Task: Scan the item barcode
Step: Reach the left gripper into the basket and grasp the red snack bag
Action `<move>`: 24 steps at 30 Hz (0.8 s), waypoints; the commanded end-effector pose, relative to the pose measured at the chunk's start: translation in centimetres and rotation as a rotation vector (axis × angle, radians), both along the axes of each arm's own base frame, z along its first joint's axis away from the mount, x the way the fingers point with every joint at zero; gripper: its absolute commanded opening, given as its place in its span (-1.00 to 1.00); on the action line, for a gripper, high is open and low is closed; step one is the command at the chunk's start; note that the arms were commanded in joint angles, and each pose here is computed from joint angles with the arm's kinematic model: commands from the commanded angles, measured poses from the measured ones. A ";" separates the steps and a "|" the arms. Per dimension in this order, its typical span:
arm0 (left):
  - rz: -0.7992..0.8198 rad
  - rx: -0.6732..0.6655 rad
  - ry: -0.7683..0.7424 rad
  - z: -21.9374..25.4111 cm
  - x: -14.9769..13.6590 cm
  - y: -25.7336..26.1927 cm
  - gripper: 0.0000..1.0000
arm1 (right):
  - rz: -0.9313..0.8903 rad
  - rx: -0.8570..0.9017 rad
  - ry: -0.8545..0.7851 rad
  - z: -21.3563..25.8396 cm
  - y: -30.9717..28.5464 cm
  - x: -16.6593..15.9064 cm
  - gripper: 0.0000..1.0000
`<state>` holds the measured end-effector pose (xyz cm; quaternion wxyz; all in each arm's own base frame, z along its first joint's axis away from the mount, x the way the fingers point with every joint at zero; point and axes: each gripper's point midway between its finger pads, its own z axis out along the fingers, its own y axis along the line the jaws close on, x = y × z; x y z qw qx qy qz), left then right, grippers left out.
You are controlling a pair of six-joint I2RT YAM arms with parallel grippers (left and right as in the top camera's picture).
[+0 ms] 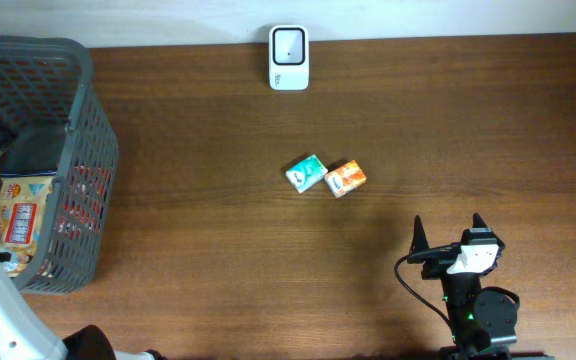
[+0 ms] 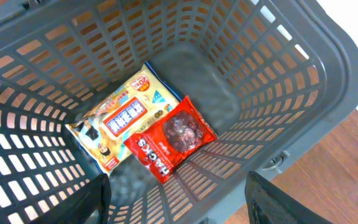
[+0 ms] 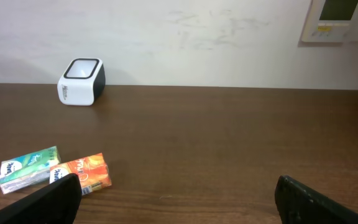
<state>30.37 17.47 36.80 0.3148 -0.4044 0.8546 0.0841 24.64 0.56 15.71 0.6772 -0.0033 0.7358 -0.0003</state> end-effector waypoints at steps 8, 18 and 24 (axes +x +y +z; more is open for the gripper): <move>0.018 -0.003 0.014 -0.5 0.1 0.4 0.35 | -0.005 0.003 0.008 -0.4 -0.1 0.0 0.97; 0.004 -0.050 0.070 -3.0 1.8 0.8 0.35 | -0.005 0.003 0.008 -0.4 -0.1 0.0 0.97; 0.034 -0.028 0.123 -4.2 2.2 1.9 0.37 | -0.005 0.003 0.008 -0.4 -0.1 0.0 0.97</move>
